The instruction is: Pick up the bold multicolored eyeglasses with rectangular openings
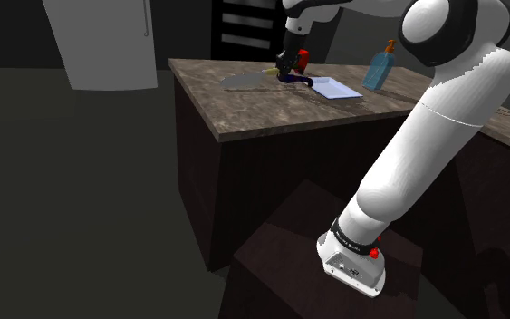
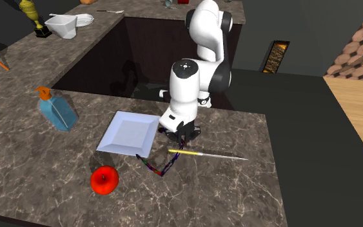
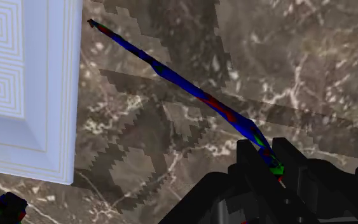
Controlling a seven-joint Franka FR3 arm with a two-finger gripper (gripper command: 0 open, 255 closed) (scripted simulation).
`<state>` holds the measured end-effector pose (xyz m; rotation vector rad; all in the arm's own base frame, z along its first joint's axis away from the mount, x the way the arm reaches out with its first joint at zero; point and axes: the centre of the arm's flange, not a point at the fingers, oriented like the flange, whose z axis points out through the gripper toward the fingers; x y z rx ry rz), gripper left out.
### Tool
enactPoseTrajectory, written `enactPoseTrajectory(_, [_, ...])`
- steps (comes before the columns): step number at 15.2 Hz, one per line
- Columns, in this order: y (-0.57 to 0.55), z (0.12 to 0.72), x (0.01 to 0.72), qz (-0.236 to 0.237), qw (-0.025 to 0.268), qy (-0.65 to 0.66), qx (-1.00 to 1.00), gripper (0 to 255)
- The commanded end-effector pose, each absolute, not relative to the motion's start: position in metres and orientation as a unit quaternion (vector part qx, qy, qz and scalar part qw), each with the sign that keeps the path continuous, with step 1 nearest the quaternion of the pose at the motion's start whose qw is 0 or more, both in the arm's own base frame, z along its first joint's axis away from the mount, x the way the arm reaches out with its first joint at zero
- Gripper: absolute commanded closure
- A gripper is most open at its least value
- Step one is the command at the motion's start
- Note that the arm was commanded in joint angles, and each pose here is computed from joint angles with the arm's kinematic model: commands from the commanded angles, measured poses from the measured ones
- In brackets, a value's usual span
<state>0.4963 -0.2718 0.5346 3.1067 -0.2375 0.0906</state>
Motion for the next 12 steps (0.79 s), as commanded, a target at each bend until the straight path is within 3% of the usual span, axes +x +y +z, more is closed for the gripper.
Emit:
enactPoseTrajectory(1, [-0.272,0.545,0.496,0.029,0.012,-0.076,0.997,255])
enactPoseTrajectory(12, [-0.272,0.593,0.496,0.029,0.012,-0.076,0.997,255])
